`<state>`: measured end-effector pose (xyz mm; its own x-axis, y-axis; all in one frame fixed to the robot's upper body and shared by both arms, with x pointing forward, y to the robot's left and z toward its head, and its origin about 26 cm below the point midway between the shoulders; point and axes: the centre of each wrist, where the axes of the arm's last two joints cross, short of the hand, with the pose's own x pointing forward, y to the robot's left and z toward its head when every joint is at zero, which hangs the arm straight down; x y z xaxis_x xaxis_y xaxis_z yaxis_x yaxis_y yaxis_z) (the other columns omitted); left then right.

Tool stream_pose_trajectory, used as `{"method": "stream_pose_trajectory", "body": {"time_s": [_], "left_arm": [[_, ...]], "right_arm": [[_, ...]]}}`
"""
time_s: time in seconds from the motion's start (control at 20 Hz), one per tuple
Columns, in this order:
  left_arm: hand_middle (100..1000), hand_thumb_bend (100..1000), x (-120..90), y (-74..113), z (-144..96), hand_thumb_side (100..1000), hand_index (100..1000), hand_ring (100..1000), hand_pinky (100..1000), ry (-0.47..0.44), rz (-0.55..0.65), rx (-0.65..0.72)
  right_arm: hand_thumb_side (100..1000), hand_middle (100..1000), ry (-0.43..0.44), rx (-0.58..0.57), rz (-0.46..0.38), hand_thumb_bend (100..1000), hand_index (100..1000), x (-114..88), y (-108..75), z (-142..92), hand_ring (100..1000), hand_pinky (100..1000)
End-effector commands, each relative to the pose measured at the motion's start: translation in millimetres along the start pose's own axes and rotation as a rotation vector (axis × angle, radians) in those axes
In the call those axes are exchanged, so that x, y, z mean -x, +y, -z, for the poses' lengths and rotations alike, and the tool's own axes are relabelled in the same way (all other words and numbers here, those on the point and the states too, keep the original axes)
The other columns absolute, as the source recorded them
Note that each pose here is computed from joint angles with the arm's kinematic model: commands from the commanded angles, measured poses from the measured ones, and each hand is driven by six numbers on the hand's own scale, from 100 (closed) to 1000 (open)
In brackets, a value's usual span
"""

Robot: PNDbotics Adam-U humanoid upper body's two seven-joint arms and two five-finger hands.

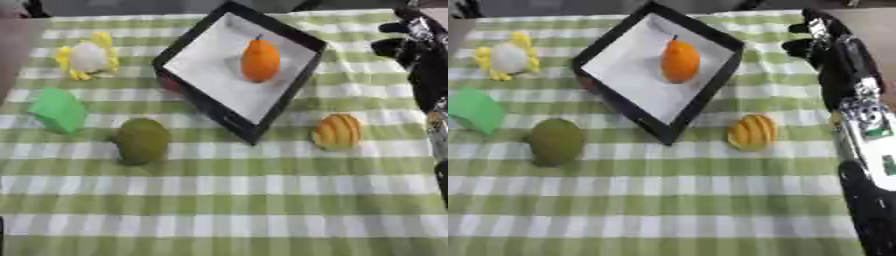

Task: Pick up objects on the table and place them in the box.

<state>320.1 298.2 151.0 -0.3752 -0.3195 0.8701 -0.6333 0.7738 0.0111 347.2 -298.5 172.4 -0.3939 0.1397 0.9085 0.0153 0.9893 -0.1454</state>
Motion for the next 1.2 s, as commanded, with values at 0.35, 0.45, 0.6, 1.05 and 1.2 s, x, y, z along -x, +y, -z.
{"method": "stream_pose_trajectory", "body": {"time_s": [0.35, 0.45, 0.6, 1.05, 1.2], "left_arm": [[711, 409, -9, 6.5, 7, 443, 702, 551, 711, -0.042, 0.006, -0.012], [712, 410, -9, 6.4, 7, 442, 703, 552, 712, -0.042, 0.006, -0.012], [719, 412, -12, 6.0, 10, 436, 712, 558, 714, -0.060, 0.008, -0.016], [773, 436, -27, 22.3, 50, 386, 769, 615, 734, -0.157, 0.231, 0.084], [769, 454, -39, 33.1, 73, 367, 767, 620, 734, -0.202, 0.367, 0.183]], "right_arm": [[699, 690, -0.035, 0.000, -0.032, 100, 866, -11, -7.6, 3, 651, 764], [698, 690, -0.036, 0.001, -0.032, 100, 866, -11, -7.8, 3, 651, 764], [698, 690, -0.035, 0.009, -0.032, 100, 866, -11, -9.2, 3, 651, 764], [702, 692, -0.023, 0.011, -0.052, 100, 867, -8, -13.3, 0, 653, 765], [705, 691, -0.009, 0.015, -0.068, 100, 867, -5, -16.5, -3, 652, 765]]}}
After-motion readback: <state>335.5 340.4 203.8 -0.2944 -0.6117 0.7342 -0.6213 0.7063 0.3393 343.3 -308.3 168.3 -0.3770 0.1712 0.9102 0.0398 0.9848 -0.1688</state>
